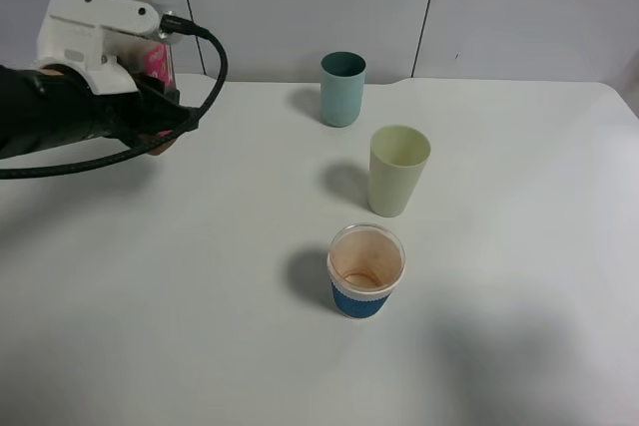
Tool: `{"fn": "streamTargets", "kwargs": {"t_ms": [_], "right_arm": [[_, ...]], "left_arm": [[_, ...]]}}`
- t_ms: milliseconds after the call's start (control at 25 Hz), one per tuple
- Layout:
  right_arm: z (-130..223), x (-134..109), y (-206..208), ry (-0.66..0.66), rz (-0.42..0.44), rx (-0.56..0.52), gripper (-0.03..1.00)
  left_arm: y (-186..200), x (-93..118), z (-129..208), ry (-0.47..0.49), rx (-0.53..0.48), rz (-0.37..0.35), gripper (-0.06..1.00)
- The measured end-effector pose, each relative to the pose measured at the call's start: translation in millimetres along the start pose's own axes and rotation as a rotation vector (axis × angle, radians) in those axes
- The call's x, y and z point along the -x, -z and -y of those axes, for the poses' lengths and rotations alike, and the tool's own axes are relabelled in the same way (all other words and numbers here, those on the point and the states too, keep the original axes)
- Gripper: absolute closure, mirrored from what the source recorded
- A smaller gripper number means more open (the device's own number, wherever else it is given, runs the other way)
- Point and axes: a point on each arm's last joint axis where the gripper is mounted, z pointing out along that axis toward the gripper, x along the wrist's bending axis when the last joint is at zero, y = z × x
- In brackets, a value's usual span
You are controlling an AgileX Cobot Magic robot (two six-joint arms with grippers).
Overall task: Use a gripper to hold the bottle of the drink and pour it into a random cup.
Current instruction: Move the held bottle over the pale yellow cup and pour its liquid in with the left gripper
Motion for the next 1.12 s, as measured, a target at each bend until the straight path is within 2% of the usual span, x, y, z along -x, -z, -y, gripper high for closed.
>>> {"fn": "streamTargets", "kwargs": {"t_ms": [120,400,560,1120], "right_arm": [[0,0,0,0.000,0.000,0.000,-0.02],[0,0,0,0.000,0.000,0.000,-0.02],[0,0,0,0.000,0.000,0.000,-0.02],[0,0,0,0.000,0.000,0.000,-0.02]], "left_arm": [[6,15,-14,-0.068,0.017,-0.036,0.61],[18,48,-37,-0.241,-0.011,-0.112,0.61],[17,68,-41,-0.303,-0.031,-0.095,0.61],[-2,128,-34,-0.420,-0.091,-0.022,0.61]]}}
